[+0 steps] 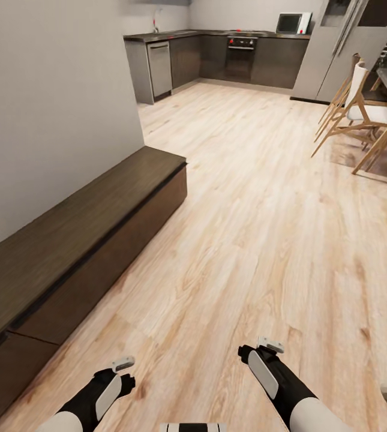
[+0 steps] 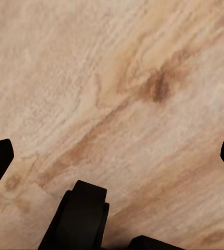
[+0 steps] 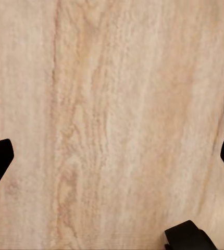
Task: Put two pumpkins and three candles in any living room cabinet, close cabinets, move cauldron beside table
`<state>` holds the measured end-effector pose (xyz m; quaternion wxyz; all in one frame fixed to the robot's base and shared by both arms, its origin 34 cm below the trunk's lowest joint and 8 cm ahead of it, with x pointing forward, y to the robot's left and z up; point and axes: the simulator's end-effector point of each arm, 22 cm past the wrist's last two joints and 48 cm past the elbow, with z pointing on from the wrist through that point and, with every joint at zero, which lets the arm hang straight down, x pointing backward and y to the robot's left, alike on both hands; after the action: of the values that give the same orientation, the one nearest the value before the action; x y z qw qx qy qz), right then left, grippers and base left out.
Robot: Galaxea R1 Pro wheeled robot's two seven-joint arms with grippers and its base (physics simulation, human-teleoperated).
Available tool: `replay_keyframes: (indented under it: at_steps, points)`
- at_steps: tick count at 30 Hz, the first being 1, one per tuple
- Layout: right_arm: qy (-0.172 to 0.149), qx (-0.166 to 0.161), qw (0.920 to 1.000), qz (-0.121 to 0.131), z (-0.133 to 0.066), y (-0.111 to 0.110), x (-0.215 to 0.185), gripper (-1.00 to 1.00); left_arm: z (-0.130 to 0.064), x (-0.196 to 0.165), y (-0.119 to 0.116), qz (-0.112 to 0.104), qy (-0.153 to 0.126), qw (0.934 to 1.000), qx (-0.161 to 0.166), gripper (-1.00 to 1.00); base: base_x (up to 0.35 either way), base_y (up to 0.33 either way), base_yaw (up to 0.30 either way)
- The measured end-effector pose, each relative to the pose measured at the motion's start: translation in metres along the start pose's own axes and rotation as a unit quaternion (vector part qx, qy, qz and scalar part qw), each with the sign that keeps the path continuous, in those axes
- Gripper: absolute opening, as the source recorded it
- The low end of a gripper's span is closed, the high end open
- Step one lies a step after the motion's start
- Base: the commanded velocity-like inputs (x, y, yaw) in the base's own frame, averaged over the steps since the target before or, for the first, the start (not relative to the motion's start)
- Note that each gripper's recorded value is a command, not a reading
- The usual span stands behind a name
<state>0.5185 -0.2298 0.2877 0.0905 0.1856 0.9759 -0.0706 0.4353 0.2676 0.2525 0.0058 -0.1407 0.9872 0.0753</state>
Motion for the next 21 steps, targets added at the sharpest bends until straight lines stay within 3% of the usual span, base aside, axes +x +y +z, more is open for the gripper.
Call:
replay_keyframes:
  at_steps: [6, 21]
  points:
    - [0.0, 0.0, 1.0, 0.0, -0.0001, 0.0006, 0.0002, 1.0, 0.0006, 0.0013, 0.0017, 0.001, 0.001, 1.0, -0.002, 1.0, 0.283, -0.149, -0.286]
    - [-0.002, -0.002, 1.0, 0.001, -0.0015, 0.0015, -0.0014, 1.0, -0.0002, -0.0007, 0.0043, 0.0, -0.001, 1.0, -0.003, 1.0, 0.323, -0.008, -0.286]
